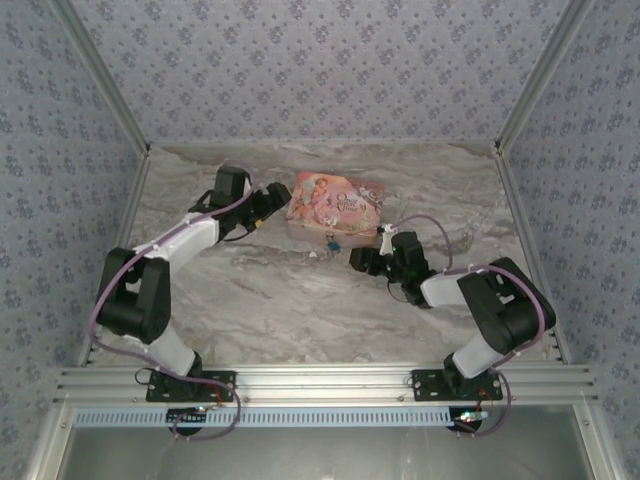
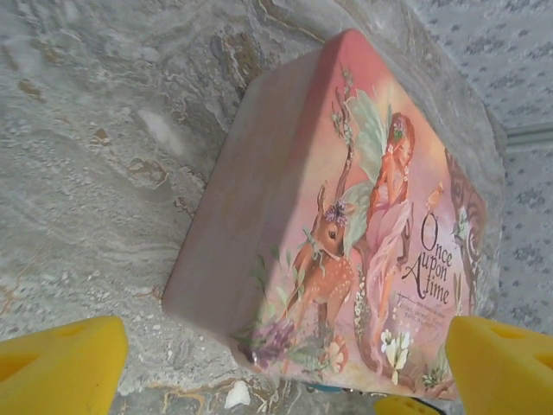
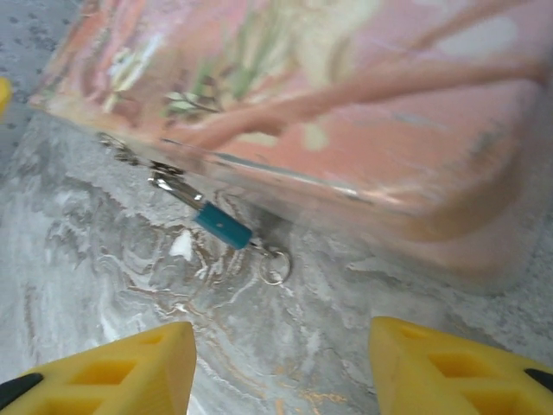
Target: Unlock the padlock with the key
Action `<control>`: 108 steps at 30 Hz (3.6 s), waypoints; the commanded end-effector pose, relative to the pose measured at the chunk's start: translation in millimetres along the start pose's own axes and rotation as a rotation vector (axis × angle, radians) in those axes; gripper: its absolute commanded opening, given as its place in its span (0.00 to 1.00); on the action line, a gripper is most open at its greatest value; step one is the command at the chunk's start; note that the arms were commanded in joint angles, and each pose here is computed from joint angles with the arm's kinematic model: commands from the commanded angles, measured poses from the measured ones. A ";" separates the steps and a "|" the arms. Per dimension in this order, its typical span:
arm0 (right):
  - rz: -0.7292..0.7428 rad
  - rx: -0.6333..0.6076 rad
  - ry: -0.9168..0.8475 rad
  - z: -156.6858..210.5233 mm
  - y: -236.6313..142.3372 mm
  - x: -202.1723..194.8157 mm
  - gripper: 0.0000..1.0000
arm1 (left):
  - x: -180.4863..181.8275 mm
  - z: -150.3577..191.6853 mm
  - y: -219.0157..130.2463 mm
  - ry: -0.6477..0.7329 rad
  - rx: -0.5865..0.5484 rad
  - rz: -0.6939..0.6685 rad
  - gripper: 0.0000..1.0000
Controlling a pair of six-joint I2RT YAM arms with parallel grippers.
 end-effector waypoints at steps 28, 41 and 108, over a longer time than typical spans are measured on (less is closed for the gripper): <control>-0.171 0.062 -0.064 -48.5 31.7 -1.2 0.69 | 39.4 25.1 51.0 0.035 0.189 -0.056 0.90; 0.109 0.068 -0.250 -20.3 45.4 18.3 0.69 | 43.8 28.0 52.6 0.013 0.185 -0.061 0.90; -0.231 0.040 -0.078 -47.4 84.1 -2.3 0.00 | 51.1 39.3 42.7 -0.016 0.161 -0.090 0.89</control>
Point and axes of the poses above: each hand's point on the last joint's axis, 136 mm out from that joint toward the fingers, its own y axis out along the fingers, its own x axis along the line the jaws close on, z = x × y, the point moved 8 cm from there along -y, back along the fingers, and after that the axes turned 3 degrees about y, right-handed, at the moved point
